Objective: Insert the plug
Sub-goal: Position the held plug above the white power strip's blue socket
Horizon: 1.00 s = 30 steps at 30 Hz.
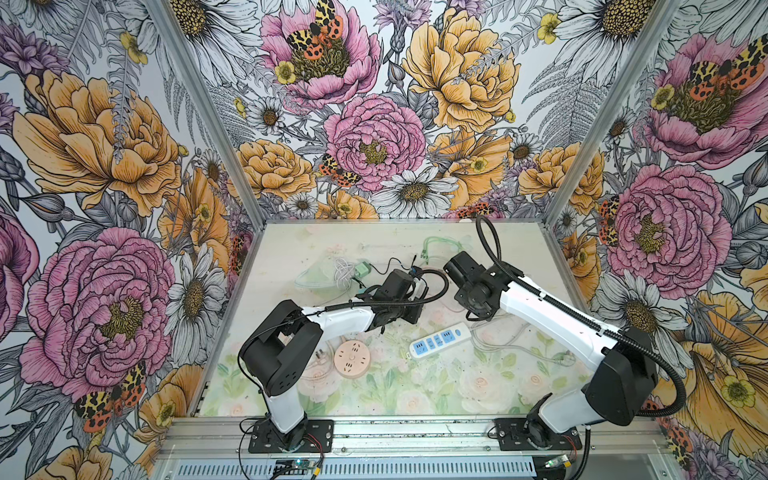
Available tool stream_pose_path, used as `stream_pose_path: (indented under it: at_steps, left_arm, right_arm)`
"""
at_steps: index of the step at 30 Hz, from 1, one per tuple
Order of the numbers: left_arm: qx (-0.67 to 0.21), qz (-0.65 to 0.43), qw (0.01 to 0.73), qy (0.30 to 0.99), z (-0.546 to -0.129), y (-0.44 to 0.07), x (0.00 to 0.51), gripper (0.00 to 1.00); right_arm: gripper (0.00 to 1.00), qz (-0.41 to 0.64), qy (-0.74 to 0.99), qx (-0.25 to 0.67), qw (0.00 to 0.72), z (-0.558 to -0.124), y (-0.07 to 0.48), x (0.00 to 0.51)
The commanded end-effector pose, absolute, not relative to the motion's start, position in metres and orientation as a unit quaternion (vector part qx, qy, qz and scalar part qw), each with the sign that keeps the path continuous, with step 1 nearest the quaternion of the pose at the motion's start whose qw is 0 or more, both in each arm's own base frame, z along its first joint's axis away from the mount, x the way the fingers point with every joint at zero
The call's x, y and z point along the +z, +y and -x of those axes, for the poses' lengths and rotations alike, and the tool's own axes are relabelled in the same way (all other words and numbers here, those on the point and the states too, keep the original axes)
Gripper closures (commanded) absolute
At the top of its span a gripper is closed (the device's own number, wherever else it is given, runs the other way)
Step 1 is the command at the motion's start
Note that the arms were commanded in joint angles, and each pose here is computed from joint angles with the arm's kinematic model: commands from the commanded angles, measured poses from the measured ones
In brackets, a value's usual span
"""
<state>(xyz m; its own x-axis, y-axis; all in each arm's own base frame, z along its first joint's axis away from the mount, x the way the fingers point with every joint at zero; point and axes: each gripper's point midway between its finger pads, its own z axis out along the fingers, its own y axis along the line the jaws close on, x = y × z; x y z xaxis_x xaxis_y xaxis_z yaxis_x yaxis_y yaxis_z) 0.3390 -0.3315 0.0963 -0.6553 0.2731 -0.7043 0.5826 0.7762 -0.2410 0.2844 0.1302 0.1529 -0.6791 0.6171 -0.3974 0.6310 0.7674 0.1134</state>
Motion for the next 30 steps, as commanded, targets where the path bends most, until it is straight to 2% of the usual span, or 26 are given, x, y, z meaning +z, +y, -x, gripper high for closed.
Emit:
stream_pose_path:
  at_steps: [1, 13, 20, 25, 30]
  left_arm:
    - [-0.203, -0.209, 0.378, 0.879, -0.365, -0.315, 0.129, 0.93]
    - [-0.203, -0.191, 0.377, 0.883, -0.395, -0.308, 0.129, 0.95]
    - [-0.226, -0.213, 0.361, 0.879, -0.384, -0.309, 0.112, 0.92]
    - [-0.255, -0.227, 0.348, 0.873, -0.372, -0.312, 0.102, 0.87]
    - [-0.267, -0.222, 0.349, 0.87, -0.365, -0.309, 0.098, 0.86]
  right_arm:
    - [1.0, -0.383, 0.9, -0.025, 0.206, -0.276, 0.127, 0.153]
    - [1.0, -0.443, 0.881, -0.012, 0.166, -0.252, 0.148, 0.13]
    - [1.0, -0.437, 0.889, -0.017, 0.137, -0.247, 0.167, 0.118]
    - [1.0, -0.425, 0.895, -0.022, 0.131, -0.25, 0.179, 0.112]
    - [1.0, -0.42, 0.897, -0.019, 0.134, -0.252, 0.188, 0.113]
